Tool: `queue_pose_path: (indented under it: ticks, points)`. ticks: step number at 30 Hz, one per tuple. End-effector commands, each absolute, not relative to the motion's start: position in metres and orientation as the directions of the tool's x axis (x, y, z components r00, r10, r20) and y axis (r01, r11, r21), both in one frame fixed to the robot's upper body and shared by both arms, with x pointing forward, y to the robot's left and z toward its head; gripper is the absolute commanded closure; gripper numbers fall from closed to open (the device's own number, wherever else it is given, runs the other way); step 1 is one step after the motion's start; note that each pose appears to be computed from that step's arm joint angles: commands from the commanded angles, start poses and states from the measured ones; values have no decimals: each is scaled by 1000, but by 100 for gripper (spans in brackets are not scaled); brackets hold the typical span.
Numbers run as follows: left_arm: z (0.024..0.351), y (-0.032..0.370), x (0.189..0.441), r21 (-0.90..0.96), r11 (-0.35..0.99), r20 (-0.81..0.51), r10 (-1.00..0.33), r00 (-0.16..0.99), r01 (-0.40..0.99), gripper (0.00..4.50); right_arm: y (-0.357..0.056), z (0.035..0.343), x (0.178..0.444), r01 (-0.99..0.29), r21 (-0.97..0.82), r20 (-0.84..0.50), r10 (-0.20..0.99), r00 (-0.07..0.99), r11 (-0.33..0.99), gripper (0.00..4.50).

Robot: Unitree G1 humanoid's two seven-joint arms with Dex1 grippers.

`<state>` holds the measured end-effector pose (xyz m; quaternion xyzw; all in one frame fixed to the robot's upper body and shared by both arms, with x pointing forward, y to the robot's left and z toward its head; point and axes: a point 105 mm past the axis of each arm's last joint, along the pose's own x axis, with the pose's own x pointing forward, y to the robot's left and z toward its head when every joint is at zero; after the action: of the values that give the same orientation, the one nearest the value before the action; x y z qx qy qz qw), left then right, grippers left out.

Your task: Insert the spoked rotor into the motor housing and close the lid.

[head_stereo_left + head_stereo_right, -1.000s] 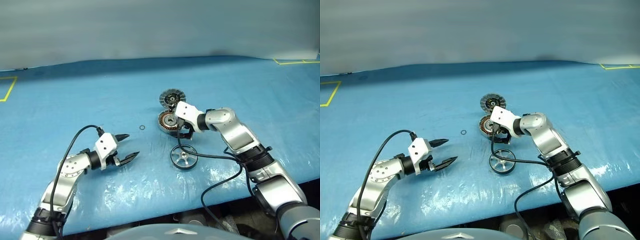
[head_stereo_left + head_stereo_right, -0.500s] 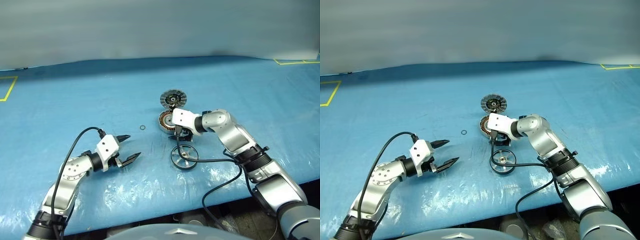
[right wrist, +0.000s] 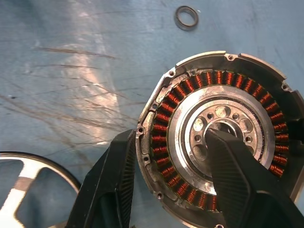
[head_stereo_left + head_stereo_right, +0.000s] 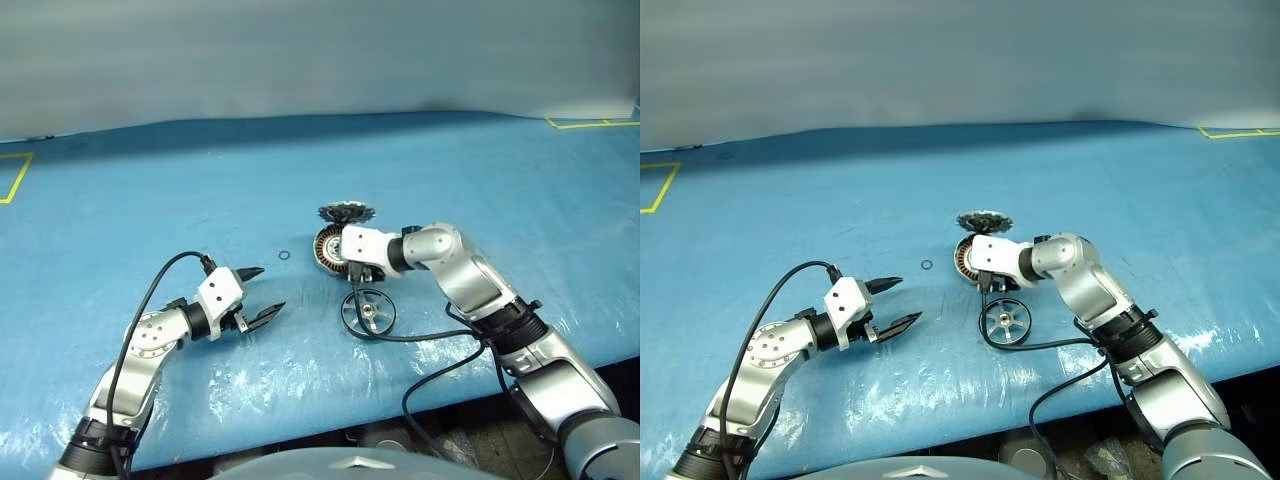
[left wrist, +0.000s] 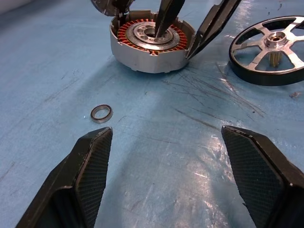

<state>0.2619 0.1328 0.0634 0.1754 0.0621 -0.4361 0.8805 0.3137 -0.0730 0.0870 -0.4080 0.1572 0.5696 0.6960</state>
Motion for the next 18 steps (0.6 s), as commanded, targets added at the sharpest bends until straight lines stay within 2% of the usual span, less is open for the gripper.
queue_pose_path:
  ticks: [1, 8, 11, 14, 18]
  points:
    - [74, 130, 264, 283, 555, -224, -755, 616, 782, 56, -56, 98, 286, -912, -390, -684, 703, 193, -129, 249]
    - [71, 132, 267, 290, 557, -233, -748, 622, 778, 56, -41, 109, 268, -895, -393, -679, 723, 128, -210, 249]
    - [70, 131, 264, 286, 551, -237, -752, 615, 784, 56, -45, 101, 259, -922, -308, -717, 694, 65, -232, 249]
    - [67, 135, 263, 302, 537, -263, -747, 610, 788, 56, -55, 92, 258, -931, -273, -768, 638, 60, -242, 249]
    - [69, 138, 265, 303, 552, -255, -739, 624, 777, 56, -55, 93, 253, -943, -237, -772, 635, 35, -235, 249]
